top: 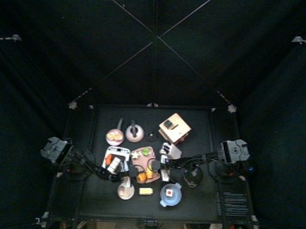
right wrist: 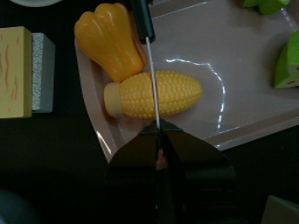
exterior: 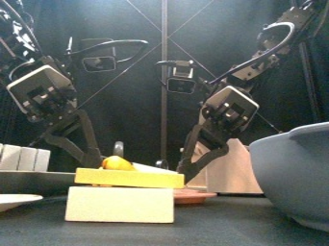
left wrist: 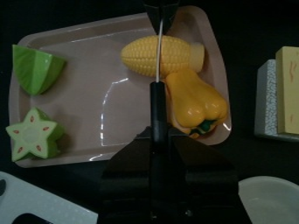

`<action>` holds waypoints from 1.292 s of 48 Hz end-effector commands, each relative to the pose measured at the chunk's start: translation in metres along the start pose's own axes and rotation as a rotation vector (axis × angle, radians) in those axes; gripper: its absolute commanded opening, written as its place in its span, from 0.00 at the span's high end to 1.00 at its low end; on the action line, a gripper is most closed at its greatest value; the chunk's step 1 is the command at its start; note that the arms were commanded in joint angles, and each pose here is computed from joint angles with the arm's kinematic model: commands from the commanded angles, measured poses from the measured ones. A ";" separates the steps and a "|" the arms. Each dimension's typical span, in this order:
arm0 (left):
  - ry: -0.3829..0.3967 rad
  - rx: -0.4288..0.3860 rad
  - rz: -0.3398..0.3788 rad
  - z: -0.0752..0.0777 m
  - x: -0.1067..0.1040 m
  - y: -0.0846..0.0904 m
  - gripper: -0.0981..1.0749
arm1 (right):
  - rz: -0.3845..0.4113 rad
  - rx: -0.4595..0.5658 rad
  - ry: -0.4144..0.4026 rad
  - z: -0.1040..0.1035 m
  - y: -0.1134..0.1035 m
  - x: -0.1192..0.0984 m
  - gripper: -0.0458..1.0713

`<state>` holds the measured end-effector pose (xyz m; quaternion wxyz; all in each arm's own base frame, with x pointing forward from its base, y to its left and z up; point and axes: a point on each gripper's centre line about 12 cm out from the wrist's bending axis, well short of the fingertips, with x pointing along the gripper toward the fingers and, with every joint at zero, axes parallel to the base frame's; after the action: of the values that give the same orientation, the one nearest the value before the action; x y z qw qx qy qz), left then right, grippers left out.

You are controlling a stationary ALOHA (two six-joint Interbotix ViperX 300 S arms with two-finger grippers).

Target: Cut corn

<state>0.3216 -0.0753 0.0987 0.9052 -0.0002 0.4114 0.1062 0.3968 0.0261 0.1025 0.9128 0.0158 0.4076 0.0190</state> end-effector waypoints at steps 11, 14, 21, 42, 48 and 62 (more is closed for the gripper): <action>-0.001 -0.018 -0.005 0.004 0.002 -0.001 0.63 | 0.002 0.029 -0.018 0.007 0.001 -0.001 0.61; -0.001 -0.016 -0.005 0.003 0.002 -0.001 0.63 | 0.002 0.029 -0.015 0.006 0.001 0.000 0.61; -0.001 -0.017 -0.008 0.004 0.002 -0.002 0.63 | 0.002 0.030 -0.011 0.006 0.001 0.003 0.61; -0.004 -0.029 -0.008 0.005 0.000 0.000 0.63 | 0.007 0.028 0.007 0.006 0.002 0.007 0.61; -0.020 -0.032 -0.011 0.009 -0.006 0.001 0.63 | 0.009 0.020 -0.017 0.013 0.002 -0.002 0.61; -0.135 -0.069 -0.031 0.032 -0.041 0.012 0.63 | 0.015 0.018 -0.128 0.040 0.003 -0.039 0.58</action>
<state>0.3173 -0.0720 0.1289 0.9202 -0.0210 0.3769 0.1040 0.3991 0.0266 0.1244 0.9202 0.0289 0.3898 0.0183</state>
